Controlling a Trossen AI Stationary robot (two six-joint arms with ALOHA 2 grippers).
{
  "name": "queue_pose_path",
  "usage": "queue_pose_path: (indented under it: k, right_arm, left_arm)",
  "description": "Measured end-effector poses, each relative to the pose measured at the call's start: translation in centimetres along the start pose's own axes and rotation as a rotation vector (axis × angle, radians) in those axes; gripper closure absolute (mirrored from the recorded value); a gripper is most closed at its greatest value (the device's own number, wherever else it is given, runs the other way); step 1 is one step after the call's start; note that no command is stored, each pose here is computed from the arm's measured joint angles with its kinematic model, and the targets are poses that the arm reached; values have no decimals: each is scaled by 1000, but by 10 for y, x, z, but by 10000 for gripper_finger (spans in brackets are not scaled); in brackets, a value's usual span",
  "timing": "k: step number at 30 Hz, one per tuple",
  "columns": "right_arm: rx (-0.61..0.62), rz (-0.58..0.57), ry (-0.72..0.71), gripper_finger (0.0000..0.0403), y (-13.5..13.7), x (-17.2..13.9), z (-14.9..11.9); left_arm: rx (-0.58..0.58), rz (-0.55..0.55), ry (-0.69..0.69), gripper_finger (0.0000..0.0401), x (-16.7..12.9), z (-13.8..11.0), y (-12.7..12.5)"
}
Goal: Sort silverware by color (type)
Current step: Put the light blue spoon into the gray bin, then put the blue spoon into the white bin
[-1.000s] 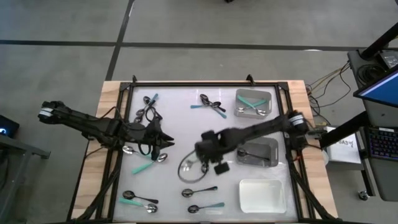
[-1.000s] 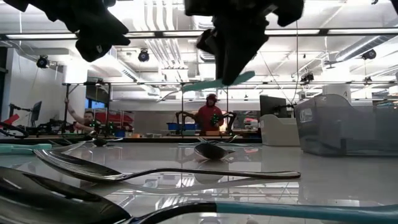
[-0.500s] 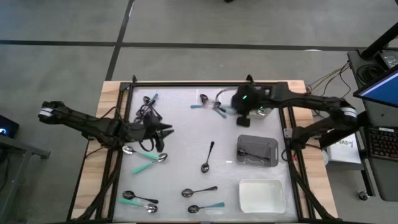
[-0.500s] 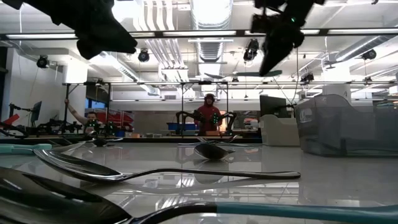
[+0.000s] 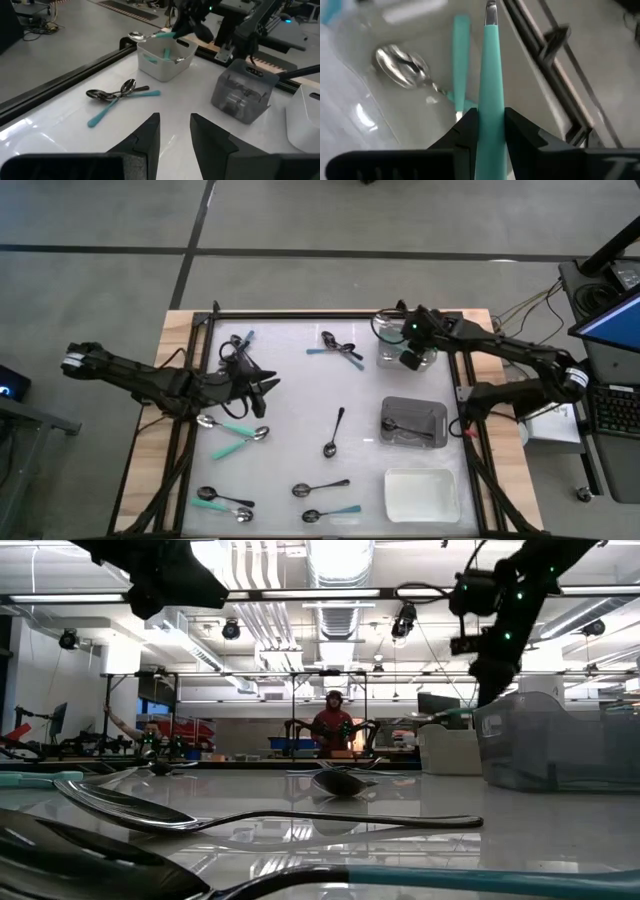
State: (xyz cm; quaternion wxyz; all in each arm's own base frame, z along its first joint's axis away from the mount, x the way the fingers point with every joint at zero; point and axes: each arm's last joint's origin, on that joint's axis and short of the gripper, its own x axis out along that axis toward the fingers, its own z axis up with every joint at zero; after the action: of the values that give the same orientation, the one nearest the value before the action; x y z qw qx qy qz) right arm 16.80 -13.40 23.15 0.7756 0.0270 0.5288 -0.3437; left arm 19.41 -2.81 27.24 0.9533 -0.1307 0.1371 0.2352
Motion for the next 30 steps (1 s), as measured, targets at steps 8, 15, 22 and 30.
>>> queue_pose_path:
  k: [8,15,22,30]
  right_arm:
    - [55,5,37,335,2,6,-8]
    - [49,15,122,334,3,5,-17]
    - [74,17,159,306,3,5,-20]
    - [136,34,158,257,4,5,-20]
  left_arm:
    - [-1,1,1,311,1,1,-1]
    - [4,3,10,311,3,-1,-2]
    - [22,12,32,311,8,-5,-4]
    - [19,20,50,311,13,-8,-7]
